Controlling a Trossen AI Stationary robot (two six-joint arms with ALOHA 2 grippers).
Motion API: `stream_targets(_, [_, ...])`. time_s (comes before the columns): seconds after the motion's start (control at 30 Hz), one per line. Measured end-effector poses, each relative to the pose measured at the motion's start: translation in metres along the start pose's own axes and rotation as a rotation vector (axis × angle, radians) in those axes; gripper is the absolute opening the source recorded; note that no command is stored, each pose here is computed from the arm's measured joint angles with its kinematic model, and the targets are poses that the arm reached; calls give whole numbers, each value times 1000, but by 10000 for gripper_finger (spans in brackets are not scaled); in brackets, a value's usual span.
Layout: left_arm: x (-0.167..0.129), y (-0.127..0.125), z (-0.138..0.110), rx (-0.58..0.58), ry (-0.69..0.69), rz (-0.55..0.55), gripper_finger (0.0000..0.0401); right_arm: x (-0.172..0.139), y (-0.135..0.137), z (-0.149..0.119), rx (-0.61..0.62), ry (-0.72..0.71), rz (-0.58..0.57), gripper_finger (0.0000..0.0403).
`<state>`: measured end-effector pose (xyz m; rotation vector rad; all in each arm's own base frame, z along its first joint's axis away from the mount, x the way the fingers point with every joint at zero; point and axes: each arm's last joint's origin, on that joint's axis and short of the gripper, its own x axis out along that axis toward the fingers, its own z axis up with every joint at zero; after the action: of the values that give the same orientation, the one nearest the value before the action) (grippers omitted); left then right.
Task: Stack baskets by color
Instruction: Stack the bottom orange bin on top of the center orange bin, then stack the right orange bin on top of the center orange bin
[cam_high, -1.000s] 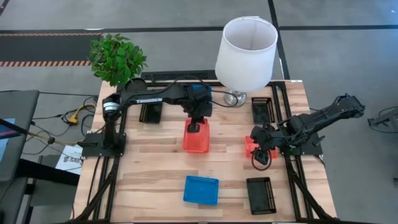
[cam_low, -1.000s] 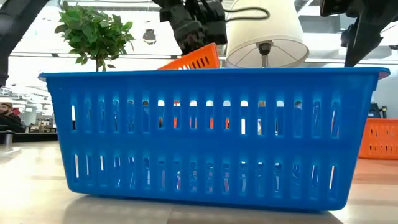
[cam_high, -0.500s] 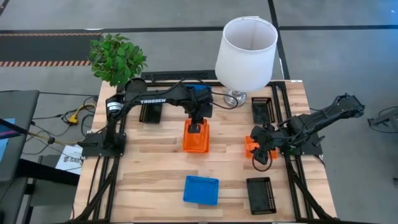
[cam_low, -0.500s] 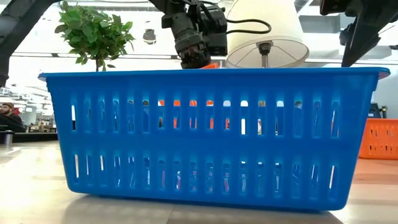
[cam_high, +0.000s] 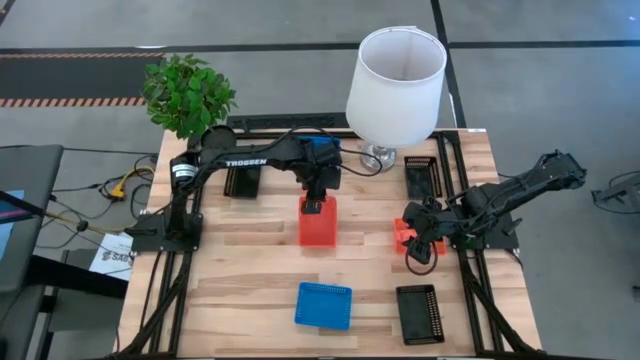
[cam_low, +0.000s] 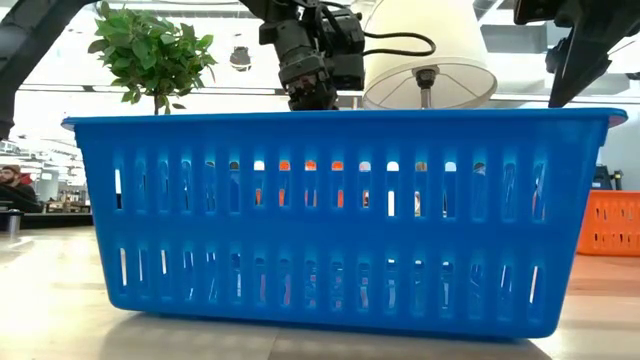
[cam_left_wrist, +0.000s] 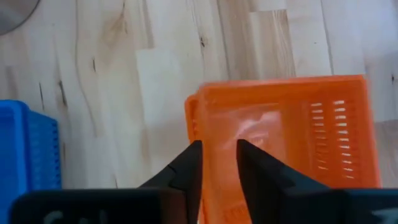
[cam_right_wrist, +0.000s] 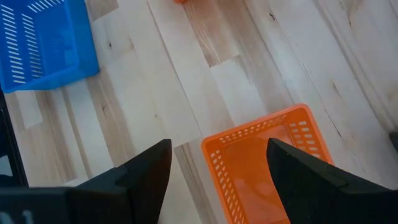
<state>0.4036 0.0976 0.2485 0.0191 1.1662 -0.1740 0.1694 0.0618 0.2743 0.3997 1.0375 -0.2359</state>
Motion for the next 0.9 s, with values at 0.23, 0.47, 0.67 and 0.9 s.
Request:
stream_targets(0.23, [-1,0,0,12,0,8,145,0,0,0,-8,0,0,285])
stream_targets(0.47, [-20,-1,8,11,-1,25,197,0,0,0,-21,0,0,285])
stream_targets(0.67, [-42,-7,5,-46,96,-9,211,0,0,0,-26,1,0,285])
stream_targets(0.9, [-47,-12,-11,-230,262,-35,212,1,0,1,-21,-7,5,285])
